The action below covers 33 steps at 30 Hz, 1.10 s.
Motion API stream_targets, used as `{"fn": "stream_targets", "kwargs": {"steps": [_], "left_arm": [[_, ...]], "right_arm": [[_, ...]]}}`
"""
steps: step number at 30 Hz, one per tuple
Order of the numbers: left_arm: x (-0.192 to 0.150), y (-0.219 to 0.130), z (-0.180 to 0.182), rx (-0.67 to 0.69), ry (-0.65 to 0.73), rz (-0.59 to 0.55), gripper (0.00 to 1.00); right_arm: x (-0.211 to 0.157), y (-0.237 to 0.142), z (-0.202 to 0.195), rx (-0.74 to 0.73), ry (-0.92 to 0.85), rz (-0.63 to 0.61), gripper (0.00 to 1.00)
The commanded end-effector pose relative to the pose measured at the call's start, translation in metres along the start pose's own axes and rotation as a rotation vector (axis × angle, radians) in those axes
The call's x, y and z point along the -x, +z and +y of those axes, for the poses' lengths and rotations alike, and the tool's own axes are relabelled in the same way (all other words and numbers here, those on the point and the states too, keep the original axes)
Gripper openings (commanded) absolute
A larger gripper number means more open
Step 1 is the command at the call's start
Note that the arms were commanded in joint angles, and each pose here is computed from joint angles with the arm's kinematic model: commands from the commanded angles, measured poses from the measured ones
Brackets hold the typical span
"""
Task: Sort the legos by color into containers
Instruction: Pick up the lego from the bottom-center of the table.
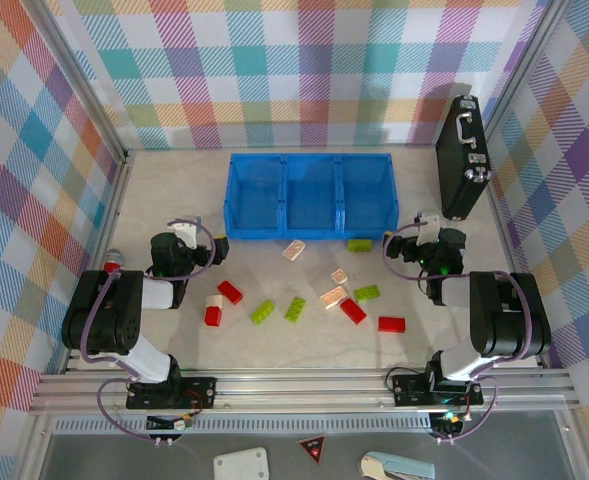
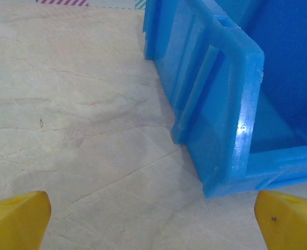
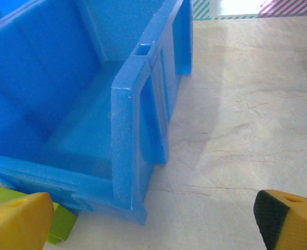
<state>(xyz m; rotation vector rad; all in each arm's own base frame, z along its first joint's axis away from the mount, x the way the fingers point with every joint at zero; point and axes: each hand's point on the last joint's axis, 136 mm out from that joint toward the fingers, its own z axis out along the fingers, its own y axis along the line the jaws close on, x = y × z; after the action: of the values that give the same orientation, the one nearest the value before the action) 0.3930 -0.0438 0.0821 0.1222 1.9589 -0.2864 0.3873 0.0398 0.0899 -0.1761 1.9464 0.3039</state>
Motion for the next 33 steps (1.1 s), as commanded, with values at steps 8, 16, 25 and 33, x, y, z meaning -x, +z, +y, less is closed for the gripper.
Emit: {"fn": "stream_targets", "kwargs": {"steps": [8, 16, 25, 33], "left_arm": [[0.021, -0.012, 0.003, 0.042, -0.009, -0.015, 1.00], [0.031, -0.023, 0.005, 0.127, -0.036, 0.044, 1.00], [0.036, -0.035, 0.002, 0.184, -0.169, 0.217, 1.00], [0.062, -0.054, -0.001, 0.229, -0.312, 0.273, 1.00]], "right_arm": [[0.021, -0.008, -0.002, -0.032, 0.018, -0.025, 0.99], [0.022, -0.018, 0.001, -0.057, 0.031, 0.081, 0.99], [0.017, -0.039, 0.025, -0.047, 0.069, 0.237, 0.99], [0.010, -0.063, 0.043, -0.087, 0.166, 0.336, 0.98]]}}
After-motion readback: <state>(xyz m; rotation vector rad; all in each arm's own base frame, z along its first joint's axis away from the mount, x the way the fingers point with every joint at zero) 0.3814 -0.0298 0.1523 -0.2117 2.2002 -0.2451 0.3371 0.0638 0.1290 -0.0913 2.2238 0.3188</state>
